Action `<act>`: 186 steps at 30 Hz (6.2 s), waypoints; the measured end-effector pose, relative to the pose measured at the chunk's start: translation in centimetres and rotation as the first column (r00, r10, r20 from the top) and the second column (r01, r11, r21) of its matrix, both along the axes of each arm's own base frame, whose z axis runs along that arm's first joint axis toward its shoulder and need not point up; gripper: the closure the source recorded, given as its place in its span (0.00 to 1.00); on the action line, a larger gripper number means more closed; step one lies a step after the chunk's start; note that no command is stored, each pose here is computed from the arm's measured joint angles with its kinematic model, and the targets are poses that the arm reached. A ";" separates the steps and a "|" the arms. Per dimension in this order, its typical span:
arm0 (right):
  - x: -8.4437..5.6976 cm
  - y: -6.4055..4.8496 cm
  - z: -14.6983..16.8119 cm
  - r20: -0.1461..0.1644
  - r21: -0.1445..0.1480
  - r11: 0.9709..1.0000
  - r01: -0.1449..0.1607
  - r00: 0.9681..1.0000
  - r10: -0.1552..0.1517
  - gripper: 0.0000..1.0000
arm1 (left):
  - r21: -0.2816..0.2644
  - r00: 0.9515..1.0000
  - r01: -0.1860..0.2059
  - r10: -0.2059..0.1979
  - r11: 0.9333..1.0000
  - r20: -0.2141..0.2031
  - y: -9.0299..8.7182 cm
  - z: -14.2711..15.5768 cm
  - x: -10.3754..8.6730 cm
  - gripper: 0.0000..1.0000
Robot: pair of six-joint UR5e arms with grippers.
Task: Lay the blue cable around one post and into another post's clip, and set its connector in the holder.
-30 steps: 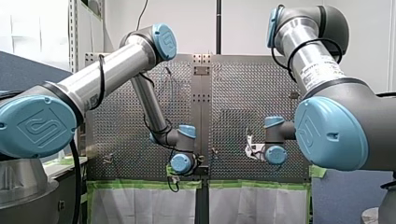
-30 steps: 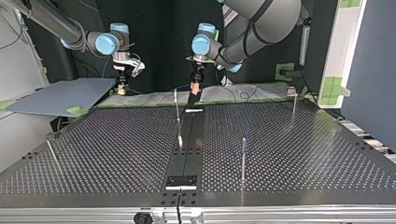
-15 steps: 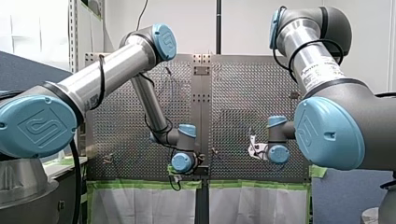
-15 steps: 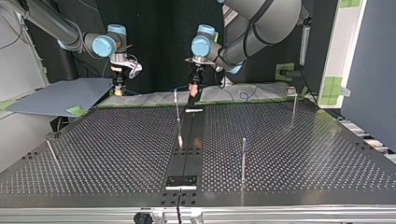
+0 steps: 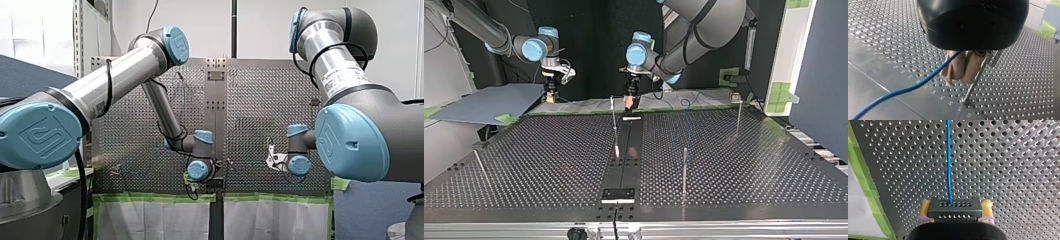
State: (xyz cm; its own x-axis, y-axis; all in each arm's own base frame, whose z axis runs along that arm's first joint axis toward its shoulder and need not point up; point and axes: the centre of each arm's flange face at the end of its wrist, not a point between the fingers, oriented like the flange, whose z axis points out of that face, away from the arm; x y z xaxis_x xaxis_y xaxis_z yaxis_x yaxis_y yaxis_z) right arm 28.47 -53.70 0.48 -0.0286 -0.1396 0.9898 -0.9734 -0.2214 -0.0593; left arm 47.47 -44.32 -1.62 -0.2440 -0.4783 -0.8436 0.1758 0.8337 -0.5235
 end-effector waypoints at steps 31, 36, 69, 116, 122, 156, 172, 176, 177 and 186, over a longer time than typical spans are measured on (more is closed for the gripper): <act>-0.5 -2.0 0.9 0.006 -0.039 0.999 -0.017 1.000 0.017 0.80 | 0.008 0.999 -0.050 0.050 0.999 -0.020 0.4 -0.7 4.5 0.85; -0.8 -2.2 0.8 0.008 -0.045 0.999 -0.014 1.000 0.015 0.80 | 0.006 0.998 -0.055 0.055 0.998 -0.017 0.9 -0.6 5.2 0.85; -0.9 -4.8 -6.5 -0.041 0.080 0.997 -0.008 0.999 0.011 0.80 | 0.044 0.997 -0.077 0.077 0.996 -0.009 2.4 -0.4 6.8 0.88; -2.3 -9.7 -3.8 -0.058 0.072 0.997 0.030 0.998 -0.026 0.80 | 0.182 0.994 -0.041 0.059 0.982 -0.092 1.4 -0.7 6.0 0.00; -2.2 -9.6 -3.9 -0.060 0.077 0.997 0.028 0.998 -0.024 0.80 | 0.251 0.992 -0.031 0.060 0.967 -0.109 1.3 0.2 4.7 0.00; -2.4 -9.6 -4.1 -0.060 0.081 0.996 0.033 0.998 -0.028 0.80 | 0.418 0.991 0.090 -0.038 0.904 -0.131 -0.6 2.9 -0.2 0.00; -2.5 -9.6 -4.2 -0.061 0.083 0.996 0.033 0.998 -0.028 0.80 | 0.410 0.992 0.101 -0.061 0.906 -0.110 -1.2 5.8 -1.9 0.00; -2.5 -9.6 -4.2 -0.061 0.083 0.996 0.033 0.998 -0.028 0.80 | 0.413 0.991 0.119 -0.078 0.903 -0.113 -1.0 6.1 -2.9 0.00; -2.5 -9.6 -4.2 -0.061 0.083 0.996 0.033 0.998 -0.028 0.80 | 0.415 0.990 0.124 -0.083 0.901 -0.116 -0.9 6.0 -3.1 0.00; -2.4 -9.5 -4.3 -0.059 0.085 0.996 0.032 0.998 -0.027 0.80 | 0.418 0.988 0.142 -0.099 0.897 -0.122 -1.0 5.9 -3.7 0.00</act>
State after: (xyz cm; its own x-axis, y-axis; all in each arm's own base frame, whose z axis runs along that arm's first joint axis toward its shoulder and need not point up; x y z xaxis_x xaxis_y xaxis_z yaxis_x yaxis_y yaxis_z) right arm 26.02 -63.23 -3.80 0.0225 -0.2239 0.9744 -0.9817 -0.1894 -0.0208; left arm 43.78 -45.31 4.30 -0.3665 -0.0421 -0.9295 0.2561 0.9558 -0.1443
